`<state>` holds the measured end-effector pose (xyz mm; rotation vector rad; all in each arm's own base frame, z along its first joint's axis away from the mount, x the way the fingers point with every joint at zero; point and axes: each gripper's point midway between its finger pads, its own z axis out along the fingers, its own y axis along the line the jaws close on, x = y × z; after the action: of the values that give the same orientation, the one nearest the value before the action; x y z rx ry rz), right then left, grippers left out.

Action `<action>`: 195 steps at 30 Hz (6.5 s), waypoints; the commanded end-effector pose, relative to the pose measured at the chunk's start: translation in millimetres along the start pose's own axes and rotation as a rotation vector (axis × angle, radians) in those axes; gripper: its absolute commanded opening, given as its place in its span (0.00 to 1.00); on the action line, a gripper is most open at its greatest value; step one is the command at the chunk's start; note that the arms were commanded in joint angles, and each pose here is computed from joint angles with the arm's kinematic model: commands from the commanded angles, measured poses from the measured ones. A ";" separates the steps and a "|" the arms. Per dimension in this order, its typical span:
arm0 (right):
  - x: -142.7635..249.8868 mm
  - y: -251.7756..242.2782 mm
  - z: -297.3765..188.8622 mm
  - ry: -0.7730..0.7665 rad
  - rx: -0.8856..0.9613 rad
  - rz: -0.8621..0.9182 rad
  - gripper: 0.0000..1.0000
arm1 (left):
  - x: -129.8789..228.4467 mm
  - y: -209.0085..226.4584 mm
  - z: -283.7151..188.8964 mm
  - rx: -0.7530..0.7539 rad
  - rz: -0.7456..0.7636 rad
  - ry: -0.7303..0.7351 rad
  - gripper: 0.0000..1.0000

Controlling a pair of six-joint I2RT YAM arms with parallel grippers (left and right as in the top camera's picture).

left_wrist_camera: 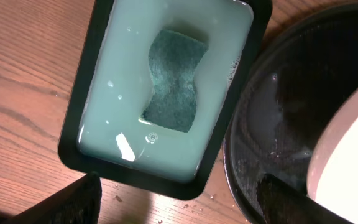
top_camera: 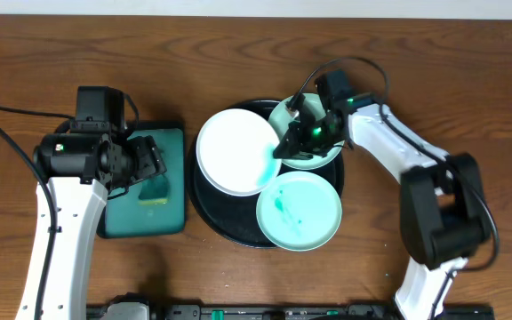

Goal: Clean dirty plates on tray and stack at the side

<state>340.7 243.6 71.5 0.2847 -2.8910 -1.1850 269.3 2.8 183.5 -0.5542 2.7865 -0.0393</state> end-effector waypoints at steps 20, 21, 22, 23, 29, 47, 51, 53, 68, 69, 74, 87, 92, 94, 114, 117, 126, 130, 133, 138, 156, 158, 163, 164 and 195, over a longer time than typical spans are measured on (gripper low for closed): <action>129.8 -31.5 -97.9 0.369 0.596 0.210 0.01 | 3.0 -3.5 0.0 0.018 0.013 0.013 0.81; 134.2 -29.9 -99.1 0.390 0.592 0.210 0.01 | 3.1 -3.7 0.0 0.019 0.013 0.013 0.81; 138.3 -28.9 -100.7 0.407 0.591 0.213 0.01 | 3.1 -3.6 0.0 0.019 0.013 0.013 0.81; 140.2 -27.0 -100.6 0.422 0.576 0.198 0.02 | 3.1 -3.6 0.0 0.019 0.013 0.013 0.81; 126.6 31.5 -71.9 0.399 0.150 0.023 0.02 | 3.0 -3.6 0.0 0.019 0.013 0.013 0.81; 2.7 11.2 -48.5 -0.101 0.398 -0.135 0.01 | 2.9 -3.6 0.0 0.019 0.013 0.012 0.81; -0.7 17.2 -46.4 -0.123 0.467 -0.176 0.01 | 2.4 -3.7 0.0 0.019 0.013 0.010 0.81; -5.2 20.9 -48.1 -0.148 0.516 -0.198 0.01 | 2.0 -3.9 0.0 0.020 0.013 0.009 0.81; -47.5 41.2 -106.6 -0.340 0.838 -0.353 0.01 | 2.2 -3.9 0.0 0.020 0.014 0.009 0.81; -49.1 42.1 -109.4 -0.344 0.860 -0.371 0.01 | 2.2 -3.9 0.0 0.020 0.014 0.009 0.81; -51.8 44.6 -120.0 -0.359 1.006 -0.462 0.01 | 2.2 -3.9 0.0 0.020 0.014 0.009 0.81; -50.4 94.1 -138.4 -0.474 1.386 -0.712 0.01 | 2.1 -3.8 0.0 0.019 0.014 0.009 0.81; -44.9 122.6 -147.2 -0.528 1.536 -0.807 0.01 | 2.1 -3.8 0.0 0.019 0.014 0.009 0.81; -41.8 133.3 -149.8 -0.544 1.587 -0.840 0.01 | 2.1 -3.8 0.0 0.019 0.014 0.009 0.81; -18.3 179.5 -151.6 -0.602 1.751 -0.963 0.01 | 2.2 -3.8 0.0 0.019 0.022 0.010 0.81; -23.2 176.1 -145.0 -0.593 1.694 -0.965 0.01 | 2.2 -3.8 0.0 0.019 0.022 0.010 0.81; -25.1 171.0 -127.8 -0.594 1.573 -0.949 0.01 | 3.5 -3.3 0.0 0.018 0.024 0.015 0.81; -17.8 173.5 -125.8 -0.617 1.551 -0.930 0.01 | 5.4 -2.4 0.0 0.014 0.026 0.023 0.81; -18.6 164.9 -137.3 -0.593 1.623 -0.917 0.01 | 4.0 -3.0 0.0 0.016 0.025 0.017 0.82; -29.7 153.2 -143.2 -0.590 1.585 -0.872 0.01 | 3.8 -3.1 0.0 0.017 0.025 0.016 0.81; -13.9 112.2 -112.8 -0.484 1.196 -0.597 0.01 | 3.0 -3.5 0.0 0.018 0.025 0.013 0.81; -16.8 93.5 -106.4 -0.452 1.107 -0.475 0.01 | 2.9 -3.6 0.0 0.019 0.025 0.012 0.81; -22.3 55.6 -84.8 -0.302 0.755 -0.180 0.01 | 8.8 -1.0 -0.1 0.008 0.026 0.036 0.81; -25.9 52.6 -86.3 -0.296 0.700 -0.148 0.01 | 8.8 -1.0 -0.1 0.008 0.026 0.036 0.81; 19.2 -308.6 -314.1 -0.582 0.467 0.950 0.01 | 7.8 -1.5 0.0 0.010 0.025 0.033 0.81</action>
<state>396.1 -189.1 94.8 -1.5219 -2.9817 -0.4124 263.8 -1.6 181.8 -0.5324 2.8184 -0.0662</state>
